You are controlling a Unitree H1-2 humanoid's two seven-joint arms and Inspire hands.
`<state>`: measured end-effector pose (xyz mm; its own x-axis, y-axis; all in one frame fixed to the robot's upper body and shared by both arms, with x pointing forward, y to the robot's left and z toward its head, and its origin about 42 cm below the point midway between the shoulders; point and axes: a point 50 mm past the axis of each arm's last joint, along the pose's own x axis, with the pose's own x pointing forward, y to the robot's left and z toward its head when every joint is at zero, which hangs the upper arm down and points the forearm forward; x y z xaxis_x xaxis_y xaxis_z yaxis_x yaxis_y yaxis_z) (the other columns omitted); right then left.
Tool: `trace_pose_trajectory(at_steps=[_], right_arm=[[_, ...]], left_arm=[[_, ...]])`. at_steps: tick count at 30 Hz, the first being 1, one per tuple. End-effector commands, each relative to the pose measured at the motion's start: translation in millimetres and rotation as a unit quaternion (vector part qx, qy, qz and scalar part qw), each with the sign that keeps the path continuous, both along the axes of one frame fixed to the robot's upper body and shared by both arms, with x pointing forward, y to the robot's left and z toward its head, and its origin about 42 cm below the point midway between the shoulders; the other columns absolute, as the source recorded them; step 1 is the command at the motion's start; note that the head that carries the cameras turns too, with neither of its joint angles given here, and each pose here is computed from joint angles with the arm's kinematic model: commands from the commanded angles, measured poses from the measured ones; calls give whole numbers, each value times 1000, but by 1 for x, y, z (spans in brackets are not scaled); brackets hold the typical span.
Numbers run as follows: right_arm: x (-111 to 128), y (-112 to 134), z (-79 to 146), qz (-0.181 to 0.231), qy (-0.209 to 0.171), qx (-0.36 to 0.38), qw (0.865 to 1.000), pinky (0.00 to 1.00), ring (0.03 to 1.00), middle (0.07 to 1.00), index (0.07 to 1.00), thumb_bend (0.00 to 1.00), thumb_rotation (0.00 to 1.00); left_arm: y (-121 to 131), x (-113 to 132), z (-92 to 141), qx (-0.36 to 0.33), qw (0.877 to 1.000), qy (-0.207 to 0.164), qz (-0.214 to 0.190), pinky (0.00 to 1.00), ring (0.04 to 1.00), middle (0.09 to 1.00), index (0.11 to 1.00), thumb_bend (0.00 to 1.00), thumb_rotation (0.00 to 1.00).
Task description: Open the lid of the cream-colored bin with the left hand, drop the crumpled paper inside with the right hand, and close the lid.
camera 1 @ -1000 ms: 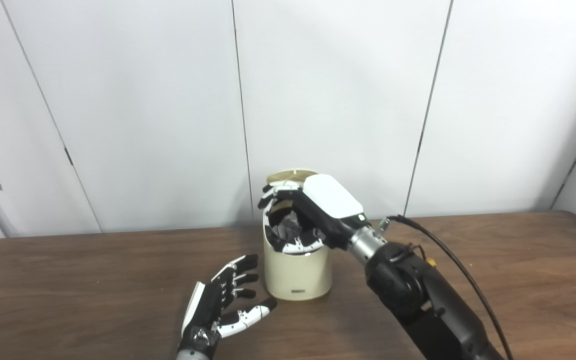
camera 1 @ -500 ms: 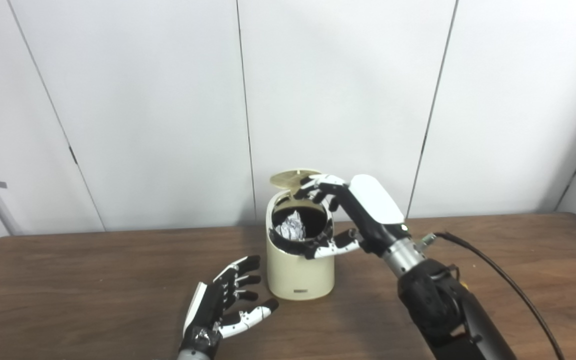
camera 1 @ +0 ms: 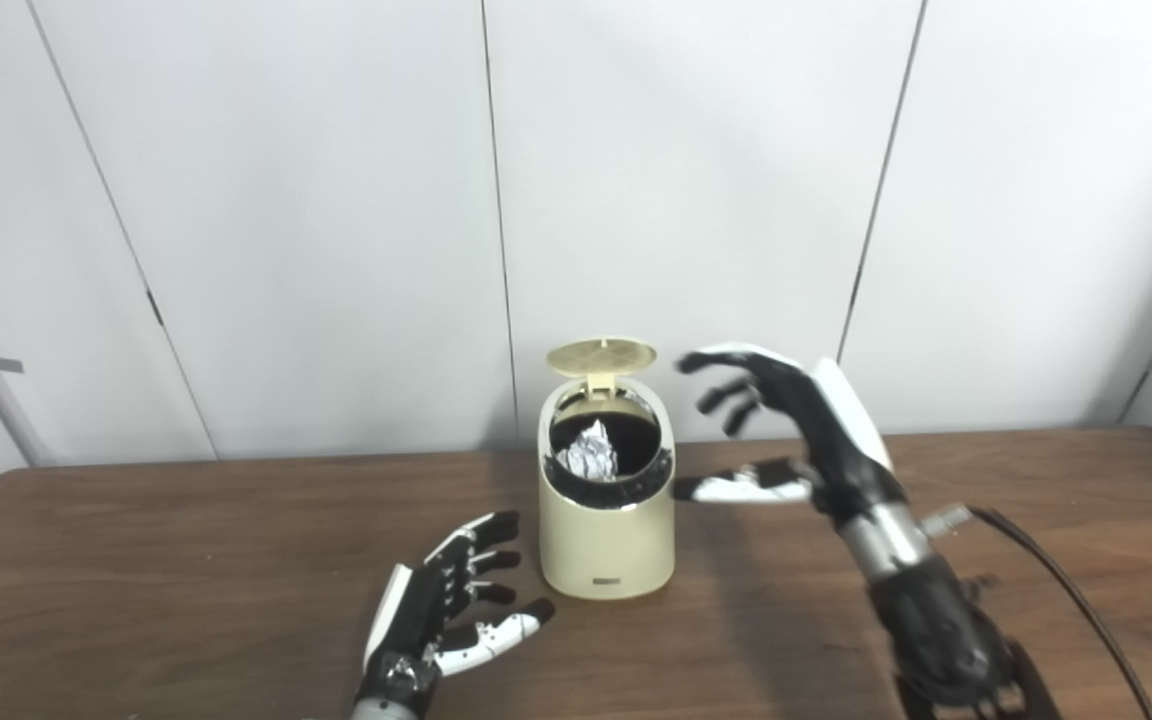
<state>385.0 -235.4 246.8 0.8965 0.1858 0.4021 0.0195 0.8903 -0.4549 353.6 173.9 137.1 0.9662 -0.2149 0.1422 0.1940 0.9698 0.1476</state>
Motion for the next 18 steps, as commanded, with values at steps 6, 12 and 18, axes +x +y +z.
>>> trace_pose_trajectory(at_steps=[6, 12, 18], right_arm=[[-10, -20, -11, 40, 35, 90, 995, 531, 705, 856, 806, 799, 252], [-15, -25, -39, 44, 37, 118, 991, 548, 698, 855, 824, 832, 262], [-19, -26, -59, 31, 45, 153, 987, 564, 710, 850, 811, 830, 221]], left_arm=[[-1, 8, 20, -17, 999, -43, -1, 607, 768, 841, 847, 688, 51], [0, 8, 21, -20, 999, -46, 1, 608, 774, 848, 850, 675, 37], [0, 8, 22, -20, 999, -49, 3, 611, 769, 846, 846, 673, 37]])
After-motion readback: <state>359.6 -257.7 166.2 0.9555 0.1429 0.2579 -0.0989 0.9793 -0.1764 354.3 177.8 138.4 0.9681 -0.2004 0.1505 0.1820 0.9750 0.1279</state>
